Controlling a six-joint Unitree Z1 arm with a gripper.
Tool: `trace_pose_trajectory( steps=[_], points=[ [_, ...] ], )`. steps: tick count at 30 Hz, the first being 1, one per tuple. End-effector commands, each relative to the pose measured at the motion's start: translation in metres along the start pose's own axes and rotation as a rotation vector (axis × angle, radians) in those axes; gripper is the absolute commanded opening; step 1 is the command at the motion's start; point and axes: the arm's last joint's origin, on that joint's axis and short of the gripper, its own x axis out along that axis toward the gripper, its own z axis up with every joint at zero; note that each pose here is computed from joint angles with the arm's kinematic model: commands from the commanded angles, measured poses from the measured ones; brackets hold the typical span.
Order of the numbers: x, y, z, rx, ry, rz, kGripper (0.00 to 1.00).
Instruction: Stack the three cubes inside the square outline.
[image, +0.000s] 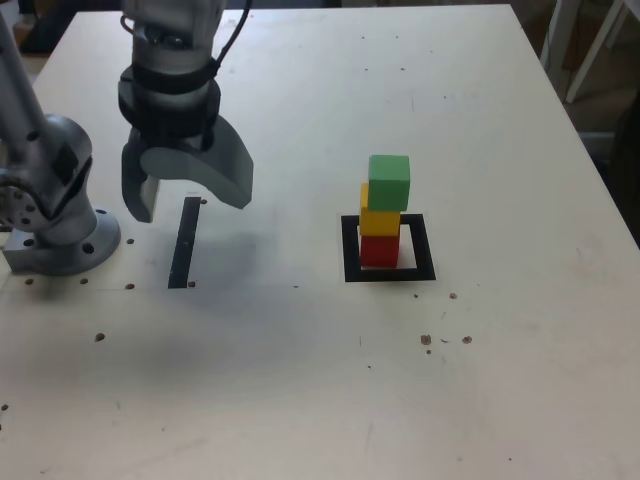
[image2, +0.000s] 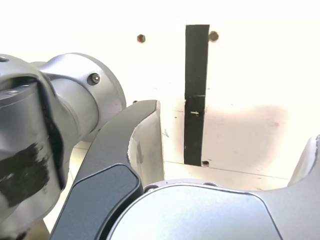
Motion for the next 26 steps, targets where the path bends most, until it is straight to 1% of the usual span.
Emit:
trace_pose_trajectory(
  steps=[1,6,10,19,26],
  points=[
    [0.006,0.0,-0.002,-0.004,-0.002,-0.01,0.99],
    [0.025,-0.002,-0.007,-0.004,0.012,-0.027,0.99],
    [0.032,-0.003,-0.008,-0.003,0.012,-0.034,0.99],
    [0.032,-0.003,-0.006,0.007,0.001,-0.038,0.99],
    [0.026,-0.003,-0.006,0.033,-0.015,-0.046,0.99]
  ],
)
